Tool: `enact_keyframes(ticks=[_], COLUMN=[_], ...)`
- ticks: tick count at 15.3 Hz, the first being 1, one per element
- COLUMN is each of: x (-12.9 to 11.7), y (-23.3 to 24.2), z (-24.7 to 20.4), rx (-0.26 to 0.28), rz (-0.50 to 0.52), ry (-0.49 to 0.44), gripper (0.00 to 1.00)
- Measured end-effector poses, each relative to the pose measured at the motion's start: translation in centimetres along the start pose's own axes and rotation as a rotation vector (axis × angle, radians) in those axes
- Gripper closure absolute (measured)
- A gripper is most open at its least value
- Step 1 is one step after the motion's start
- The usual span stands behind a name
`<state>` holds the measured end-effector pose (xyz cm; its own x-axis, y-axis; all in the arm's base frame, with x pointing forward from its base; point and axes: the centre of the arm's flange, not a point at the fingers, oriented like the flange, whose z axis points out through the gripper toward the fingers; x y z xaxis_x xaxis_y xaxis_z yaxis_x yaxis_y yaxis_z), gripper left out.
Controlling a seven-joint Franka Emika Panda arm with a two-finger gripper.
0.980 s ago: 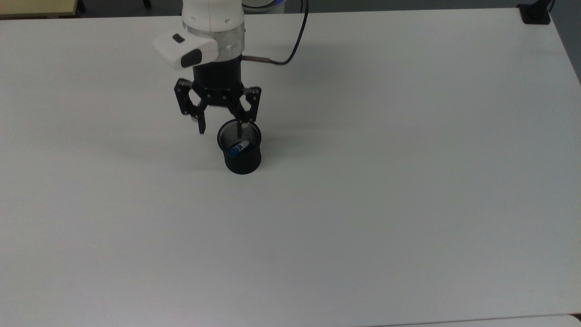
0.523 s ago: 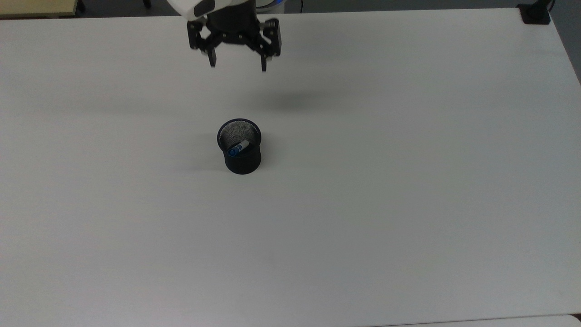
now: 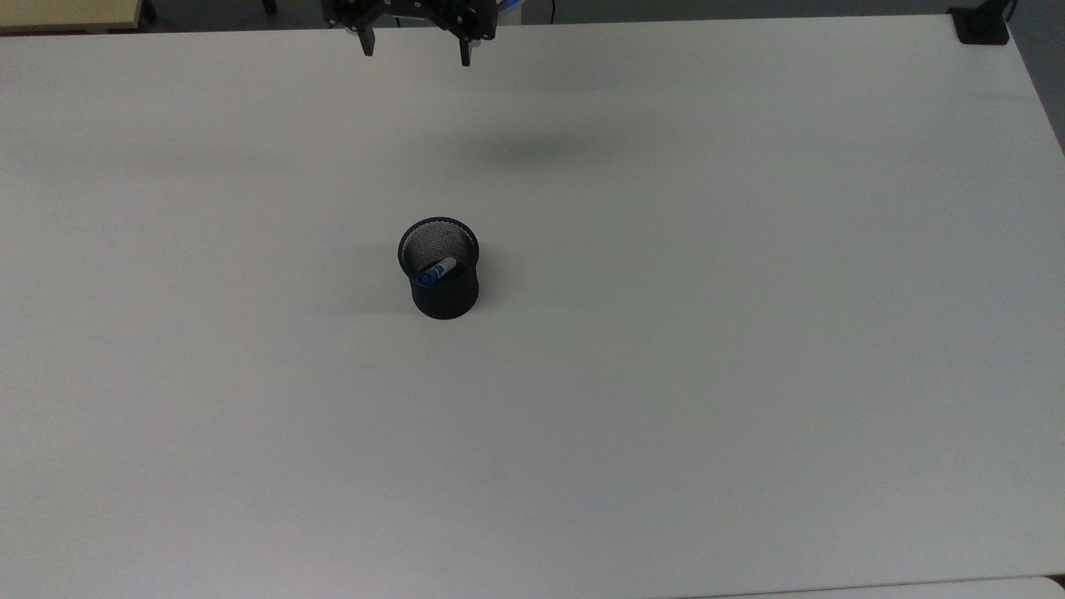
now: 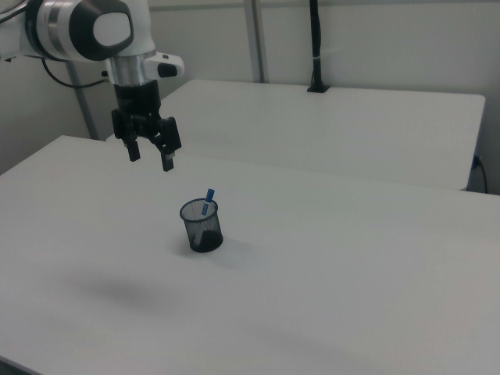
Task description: Insert the marker
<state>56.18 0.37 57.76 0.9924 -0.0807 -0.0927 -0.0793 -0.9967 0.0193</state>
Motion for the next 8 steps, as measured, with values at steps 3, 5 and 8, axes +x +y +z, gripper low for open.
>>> enact_keyframes(ticks=[3,5,8], x=[0.06,0.07,0.09], y=[0.71,0.75,0.84], z=[-0.03,-0.06,-0.23], rx=[0.001,0.001,0.002], rz=[0.01,0.011,0.013], ry=[0.0,0.001,0.005], gripper=[0.0,0.0,0.0])
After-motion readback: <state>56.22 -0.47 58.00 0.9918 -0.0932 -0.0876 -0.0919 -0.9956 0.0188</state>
